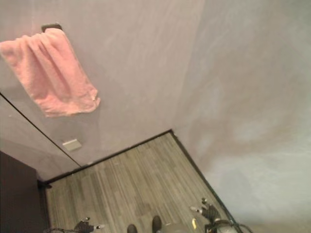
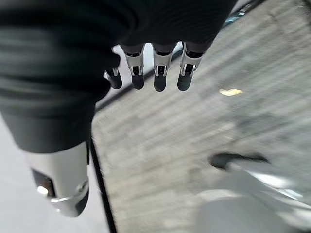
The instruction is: Put brush and paste in cup on sink, flatten towel.
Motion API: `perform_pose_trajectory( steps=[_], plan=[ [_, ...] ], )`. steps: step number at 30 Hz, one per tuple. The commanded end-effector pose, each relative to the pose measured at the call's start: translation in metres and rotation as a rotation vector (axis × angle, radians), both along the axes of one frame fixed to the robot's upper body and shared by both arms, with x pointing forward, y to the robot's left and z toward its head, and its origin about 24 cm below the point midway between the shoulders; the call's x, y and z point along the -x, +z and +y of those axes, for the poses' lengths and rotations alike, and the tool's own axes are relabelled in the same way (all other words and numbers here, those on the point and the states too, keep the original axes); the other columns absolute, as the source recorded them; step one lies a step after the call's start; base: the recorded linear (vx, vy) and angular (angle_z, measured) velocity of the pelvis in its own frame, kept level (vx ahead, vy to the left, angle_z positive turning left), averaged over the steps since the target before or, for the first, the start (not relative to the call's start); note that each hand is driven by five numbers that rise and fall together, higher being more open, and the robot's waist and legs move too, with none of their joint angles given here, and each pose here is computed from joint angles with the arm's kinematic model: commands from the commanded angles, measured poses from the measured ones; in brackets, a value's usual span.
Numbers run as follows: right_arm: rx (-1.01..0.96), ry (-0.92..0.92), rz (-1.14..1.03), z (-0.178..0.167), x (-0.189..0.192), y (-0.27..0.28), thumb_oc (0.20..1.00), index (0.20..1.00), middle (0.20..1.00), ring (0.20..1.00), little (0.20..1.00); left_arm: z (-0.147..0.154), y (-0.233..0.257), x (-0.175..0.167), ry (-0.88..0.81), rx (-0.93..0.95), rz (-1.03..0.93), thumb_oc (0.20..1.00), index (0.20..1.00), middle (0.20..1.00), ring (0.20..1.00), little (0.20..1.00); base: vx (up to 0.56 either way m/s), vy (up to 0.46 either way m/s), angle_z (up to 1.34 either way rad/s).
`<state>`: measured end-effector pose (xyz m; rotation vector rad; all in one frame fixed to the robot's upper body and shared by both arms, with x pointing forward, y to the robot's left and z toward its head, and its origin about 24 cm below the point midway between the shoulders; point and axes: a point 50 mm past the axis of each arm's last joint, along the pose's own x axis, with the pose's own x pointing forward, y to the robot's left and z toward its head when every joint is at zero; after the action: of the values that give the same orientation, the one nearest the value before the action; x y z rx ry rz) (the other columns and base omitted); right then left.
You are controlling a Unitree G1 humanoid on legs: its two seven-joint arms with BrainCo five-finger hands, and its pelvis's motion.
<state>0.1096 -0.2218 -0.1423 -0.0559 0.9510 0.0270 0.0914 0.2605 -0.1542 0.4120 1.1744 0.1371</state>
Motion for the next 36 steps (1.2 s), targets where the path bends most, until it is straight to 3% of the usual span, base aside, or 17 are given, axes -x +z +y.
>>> perform_pose_trajectory(
  steps=[1,10,23,36],
  plan=[
    [0.014,0.019,-0.057,-0.002,-0.018,0.006,1.000,1.000,1.000,1.000,1.000,0.008,0.004,-0.004,-0.023,-0.026,-0.008,1.000,1.000,1.000,1.000,1.000,-0.03,0.057,-0.02],
    [0.029,0.040,-0.057,-0.004,-0.018,0.007,1.000,1.000,1.000,1.000,1.000,0.008,0.009,-0.025,-0.065,-0.038,-0.067,1.000,1.000,1.000,1.000,1.000,0.03,-0.061,0.24],
    [0.053,0.079,-0.062,-0.008,-0.019,0.009,1.000,1.000,1.000,1.000,1.000,0.002,0.002,-0.003,0.001,-0.005,-0.020,1.000,1.000,1.000,1.000,1.000,0.07,-0.113,0.26],
    [0.038,0.110,-0.013,0.002,-0.020,0.002,1.000,1.000,1.000,1.000,1.000,0.001,0.002,-0.005,-0.008,-0.006,-0.024,1.000,1.000,1.000,1.000,1.000,0.00,0.072,0.02]
  ],
)
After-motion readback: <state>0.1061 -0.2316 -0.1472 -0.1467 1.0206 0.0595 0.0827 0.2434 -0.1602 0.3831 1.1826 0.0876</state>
